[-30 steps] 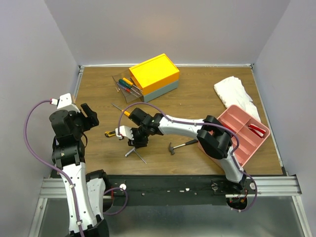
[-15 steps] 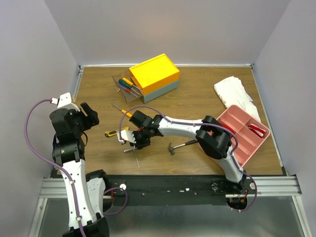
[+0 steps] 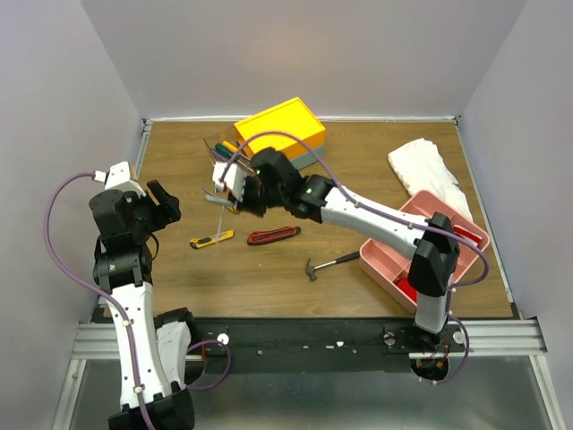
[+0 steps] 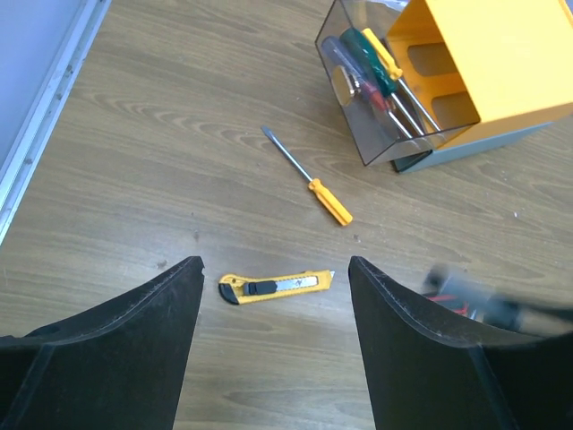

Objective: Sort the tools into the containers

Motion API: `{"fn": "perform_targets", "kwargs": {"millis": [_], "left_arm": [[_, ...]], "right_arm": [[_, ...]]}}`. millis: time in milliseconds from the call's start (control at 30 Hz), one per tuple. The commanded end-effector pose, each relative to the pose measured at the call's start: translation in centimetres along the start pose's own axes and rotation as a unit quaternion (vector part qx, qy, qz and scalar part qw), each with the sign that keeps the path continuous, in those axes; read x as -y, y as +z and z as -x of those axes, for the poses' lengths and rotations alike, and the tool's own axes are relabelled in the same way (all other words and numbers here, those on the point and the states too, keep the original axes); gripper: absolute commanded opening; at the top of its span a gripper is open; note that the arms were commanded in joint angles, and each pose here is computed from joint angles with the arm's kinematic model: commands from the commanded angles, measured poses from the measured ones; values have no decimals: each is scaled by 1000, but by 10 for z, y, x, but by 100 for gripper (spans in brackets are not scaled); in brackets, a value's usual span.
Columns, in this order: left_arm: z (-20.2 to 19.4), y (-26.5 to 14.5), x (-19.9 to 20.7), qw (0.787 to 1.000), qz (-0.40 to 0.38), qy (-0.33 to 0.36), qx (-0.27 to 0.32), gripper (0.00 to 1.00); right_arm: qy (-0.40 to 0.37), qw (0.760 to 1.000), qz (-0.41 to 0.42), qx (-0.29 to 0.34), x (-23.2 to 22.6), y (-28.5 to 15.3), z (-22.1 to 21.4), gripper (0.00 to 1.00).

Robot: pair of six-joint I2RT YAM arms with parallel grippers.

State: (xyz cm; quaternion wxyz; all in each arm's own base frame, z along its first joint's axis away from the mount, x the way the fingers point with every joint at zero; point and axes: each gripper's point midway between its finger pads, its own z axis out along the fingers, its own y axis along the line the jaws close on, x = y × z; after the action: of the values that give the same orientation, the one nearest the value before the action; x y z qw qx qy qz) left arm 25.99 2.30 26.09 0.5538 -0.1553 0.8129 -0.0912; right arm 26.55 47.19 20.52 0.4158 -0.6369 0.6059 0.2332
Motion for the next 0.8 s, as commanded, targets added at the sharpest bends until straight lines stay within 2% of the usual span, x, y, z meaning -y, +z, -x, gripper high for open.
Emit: {"fn": "perform_targets", "kwargs": {"millis": [0,33,100,133,167,233,333,433,500,767], "left_arm": [[6,-7,15,998,-41,45,2,76],[3,-8,14,998,-43,51,-4,76],[-6,-12,11,997,-38,67,-18,76],[-9,-13,8,995,-36,89,-21,76],[-11,-18,7,994,-36,101,-20,76],[-10,-21,3,992,-26,126,-15,77],[-16,-24,1,991,-25,133,-21,77],[-14,-26,0,991,-20,131,-15,77],[-10,-27,2,992,-20,123,-8,77],[0,-38,7,992,-20,120,23,77]], "right_arm": [[49,977,-187,91,105,-21,53,1],[52,967,-219,119,127,-26,63,1],[63,956,-256,127,163,-23,53,1],[55,941,-295,159,187,-32,65,1],[58,931,-323,158,207,-29,51,1],[50,907,-377,182,235,-41,60,1],[48,885,-426,183,264,-38,46,1],[19,873,-452,181,278,-30,37,1],[-1,874,-455,169,281,-23,33,1],[-55,915,-381,118,261,24,2,1]]}}
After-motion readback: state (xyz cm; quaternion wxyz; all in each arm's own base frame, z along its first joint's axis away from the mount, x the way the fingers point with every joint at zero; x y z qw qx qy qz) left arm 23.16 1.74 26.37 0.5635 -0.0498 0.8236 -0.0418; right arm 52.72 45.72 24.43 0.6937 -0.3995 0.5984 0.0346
